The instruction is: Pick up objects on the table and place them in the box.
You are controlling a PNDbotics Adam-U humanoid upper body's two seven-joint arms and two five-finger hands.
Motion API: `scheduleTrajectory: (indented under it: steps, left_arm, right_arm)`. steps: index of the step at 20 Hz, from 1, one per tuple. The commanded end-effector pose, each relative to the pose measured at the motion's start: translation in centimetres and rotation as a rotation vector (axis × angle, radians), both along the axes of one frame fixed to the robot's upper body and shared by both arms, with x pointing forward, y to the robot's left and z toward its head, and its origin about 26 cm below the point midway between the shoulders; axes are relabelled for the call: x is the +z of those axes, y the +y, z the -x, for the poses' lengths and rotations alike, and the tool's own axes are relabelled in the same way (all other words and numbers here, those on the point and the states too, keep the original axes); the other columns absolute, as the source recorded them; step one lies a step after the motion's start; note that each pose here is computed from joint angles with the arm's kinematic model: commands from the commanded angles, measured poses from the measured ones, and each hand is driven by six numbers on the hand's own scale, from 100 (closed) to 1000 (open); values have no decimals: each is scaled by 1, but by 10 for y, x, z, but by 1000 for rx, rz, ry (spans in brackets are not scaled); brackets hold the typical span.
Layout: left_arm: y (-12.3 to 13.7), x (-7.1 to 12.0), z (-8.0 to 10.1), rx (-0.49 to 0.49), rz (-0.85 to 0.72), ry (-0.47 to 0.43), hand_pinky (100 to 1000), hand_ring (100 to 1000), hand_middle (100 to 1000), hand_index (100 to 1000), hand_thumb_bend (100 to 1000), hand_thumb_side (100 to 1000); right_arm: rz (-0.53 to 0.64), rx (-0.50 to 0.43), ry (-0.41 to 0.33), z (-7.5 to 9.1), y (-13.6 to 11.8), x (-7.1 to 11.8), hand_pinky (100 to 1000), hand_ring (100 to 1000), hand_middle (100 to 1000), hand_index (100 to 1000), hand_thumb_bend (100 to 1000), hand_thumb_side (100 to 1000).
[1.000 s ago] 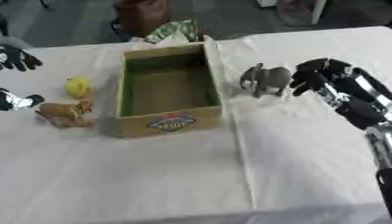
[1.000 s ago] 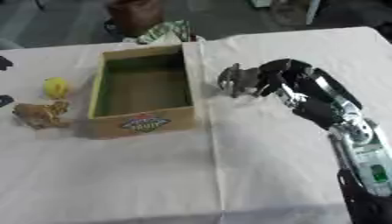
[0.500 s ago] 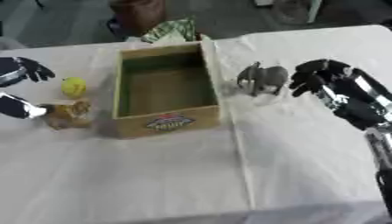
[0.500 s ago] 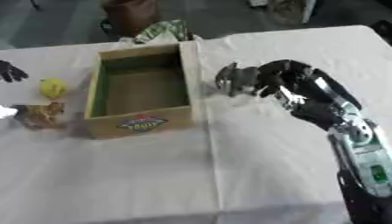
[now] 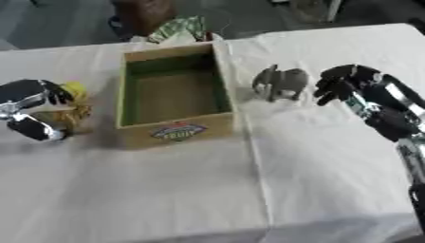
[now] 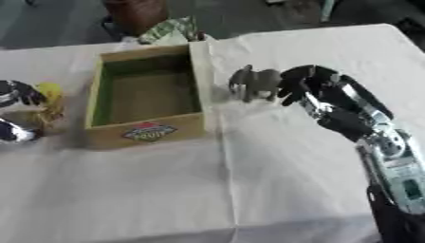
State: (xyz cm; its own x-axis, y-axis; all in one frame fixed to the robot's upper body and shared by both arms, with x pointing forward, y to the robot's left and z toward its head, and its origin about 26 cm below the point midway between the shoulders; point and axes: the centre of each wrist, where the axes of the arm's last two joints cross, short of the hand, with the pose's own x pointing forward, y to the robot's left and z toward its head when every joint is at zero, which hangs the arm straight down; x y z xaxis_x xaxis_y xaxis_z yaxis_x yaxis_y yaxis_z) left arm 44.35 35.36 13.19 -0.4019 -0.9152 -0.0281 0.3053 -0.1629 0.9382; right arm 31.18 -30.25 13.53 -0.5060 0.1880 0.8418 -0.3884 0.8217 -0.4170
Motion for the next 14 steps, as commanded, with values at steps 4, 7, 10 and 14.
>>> scheduleTrajectory:
  steps: [4, 7, 10, 14]
  left_arm:
    - [14, 6, 0, 52, -47, 19, 622, 525, 502, 697, 100, 172]
    - [17, 9, 1, 64, -39, 16, 594, 474, 441, 643, 100, 209]
    - [19, 19, 1, 62, -24, 7, 587, 459, 415, 620, 100, 231]
    - [16, 44, 1, 37, 23, -52, 584, 454, 406, 613, 100, 254]
  right_arm:
    - [7, 7, -29, -2, 0, 8, 613, 670, 647, 767, 100, 485]
    - [8, 4, -27, -1, -1, 7, 613, 670, 647, 767, 100, 485]
    - [8, 0, -26, -1, -1, 7, 614, 670, 647, 767, 100, 484]
    - [9, -2, -23, -1, -2, 6, 614, 671, 647, 767, 100, 484]
